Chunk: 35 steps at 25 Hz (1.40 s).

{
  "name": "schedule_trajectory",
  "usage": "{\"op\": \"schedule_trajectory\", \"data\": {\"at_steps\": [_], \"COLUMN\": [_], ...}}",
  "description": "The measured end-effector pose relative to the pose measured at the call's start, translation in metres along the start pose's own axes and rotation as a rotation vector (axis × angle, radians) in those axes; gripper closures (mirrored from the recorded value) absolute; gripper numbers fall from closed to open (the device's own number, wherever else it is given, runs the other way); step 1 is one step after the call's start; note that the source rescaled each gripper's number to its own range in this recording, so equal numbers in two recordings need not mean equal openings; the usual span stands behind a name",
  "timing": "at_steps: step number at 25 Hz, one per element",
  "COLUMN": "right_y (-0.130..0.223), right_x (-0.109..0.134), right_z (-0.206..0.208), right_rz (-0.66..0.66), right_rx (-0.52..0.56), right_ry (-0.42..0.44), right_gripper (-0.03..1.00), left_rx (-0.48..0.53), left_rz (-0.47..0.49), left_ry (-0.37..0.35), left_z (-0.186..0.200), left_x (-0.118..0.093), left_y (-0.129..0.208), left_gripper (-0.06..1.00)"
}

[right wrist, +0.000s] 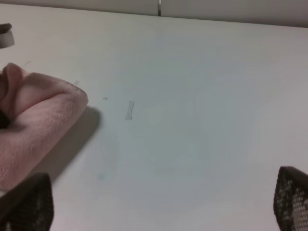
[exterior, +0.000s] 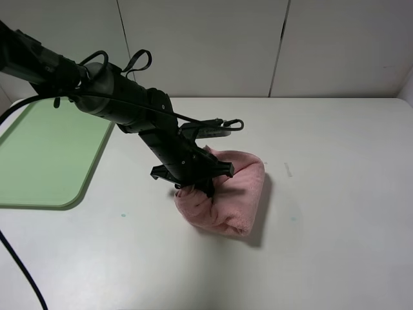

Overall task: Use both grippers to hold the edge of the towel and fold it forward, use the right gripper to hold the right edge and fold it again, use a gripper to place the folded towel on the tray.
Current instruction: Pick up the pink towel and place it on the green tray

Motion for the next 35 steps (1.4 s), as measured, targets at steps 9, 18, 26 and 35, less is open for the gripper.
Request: {"op": "schedule_trajectory", "data": {"at_steps": [9, 18, 26, 35], "right_y": [0.000, 0.000, 0.000, 0.000], "right_x": [0.000, 0.000, 0.000, 0.000], "right_z": [0.000, 0.000, 0.000, 0.000], "right_rz": [0.000, 0.000, 0.000, 0.000], "right_rx": [0.000, 0.000, 0.000, 0.000], "right_ry": [0.000, -0.001, -0.001, -0.001], "right_gripper": [-0.03, -0.03, -0.03, -0.03], "left_rx": [-0.011, -0.045, -0.030, -0.022], "left_rz": [-0.021, -0.050, -0.029, 0.015], "left_ry": [-0.006, 0.000, -0.049, -0.142], "left_z": [0.007, 0.055, 0.091, 0.134], "left_x": [-0.001, -0.002, 0.029, 0.080], "left_y": [-0.002, -0.009, -0.010, -0.007], "left_gripper": [0.74, 0.75, 0.75, 0.75]}}
Point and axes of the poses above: a point on each arm's last joint axis where the gripper is mounted, z pointing back along that axis away from the gripper, x along the wrist's bending axis when the last joint is at zero, y = z × x, the point moved 6 cm from there along -z, pointing out along that axis toward the gripper, and after that the axes turned 6 degrees about -z, right-handed, at the moved point
